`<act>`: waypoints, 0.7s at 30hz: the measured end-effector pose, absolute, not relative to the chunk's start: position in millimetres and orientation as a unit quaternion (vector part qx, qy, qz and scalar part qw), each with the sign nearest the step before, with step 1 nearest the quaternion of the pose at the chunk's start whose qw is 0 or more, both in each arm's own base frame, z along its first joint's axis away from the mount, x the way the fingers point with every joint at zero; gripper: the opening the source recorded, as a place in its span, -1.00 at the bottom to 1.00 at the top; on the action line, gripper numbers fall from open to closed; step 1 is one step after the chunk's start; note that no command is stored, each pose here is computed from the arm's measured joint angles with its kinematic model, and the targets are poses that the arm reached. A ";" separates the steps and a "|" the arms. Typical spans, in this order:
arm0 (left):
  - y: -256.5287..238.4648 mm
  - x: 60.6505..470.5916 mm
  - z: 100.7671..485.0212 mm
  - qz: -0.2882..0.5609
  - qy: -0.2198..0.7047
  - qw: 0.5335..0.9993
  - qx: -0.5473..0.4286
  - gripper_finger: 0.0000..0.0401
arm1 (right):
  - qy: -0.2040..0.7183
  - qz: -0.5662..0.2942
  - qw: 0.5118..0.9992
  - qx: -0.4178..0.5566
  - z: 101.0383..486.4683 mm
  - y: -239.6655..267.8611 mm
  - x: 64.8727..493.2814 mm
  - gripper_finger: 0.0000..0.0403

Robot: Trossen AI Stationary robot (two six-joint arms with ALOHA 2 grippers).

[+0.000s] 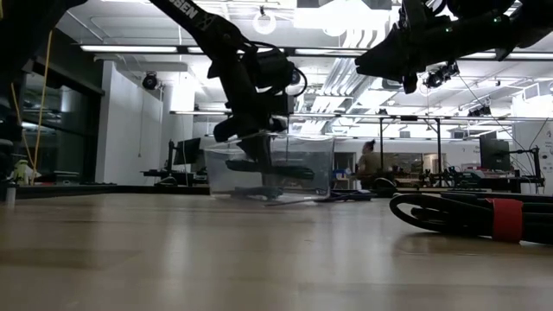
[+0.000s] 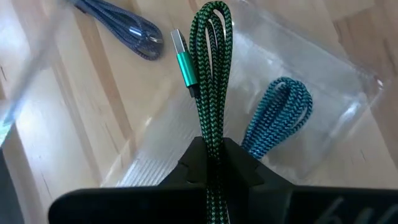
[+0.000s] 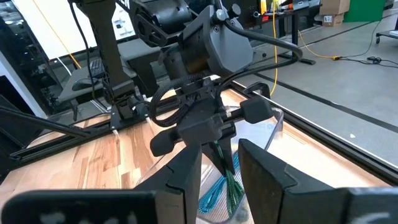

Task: Pick and place USB-C Cables
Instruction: Put the green charger cable into the transparent bin

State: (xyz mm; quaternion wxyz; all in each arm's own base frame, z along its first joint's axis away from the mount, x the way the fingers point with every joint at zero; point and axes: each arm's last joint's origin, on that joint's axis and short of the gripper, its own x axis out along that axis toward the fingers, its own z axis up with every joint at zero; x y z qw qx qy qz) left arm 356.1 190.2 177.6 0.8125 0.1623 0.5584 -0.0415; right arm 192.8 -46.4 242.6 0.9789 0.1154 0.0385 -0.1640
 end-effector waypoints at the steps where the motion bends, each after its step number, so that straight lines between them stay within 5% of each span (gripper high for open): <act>1: 190.2 355.9 177.0 -0.042 0.560 0.811 0.162 -1.00 | 0.039 -0.164 0.979 0.115 242.5 -46.4 192.8 -0.51; 21: 188.3 356.7 174.2 -0.027 0.573 0.802 0.166 -0.99 | 0.039 -0.164 0.979 0.115 242.6 -46.4 192.8 -0.51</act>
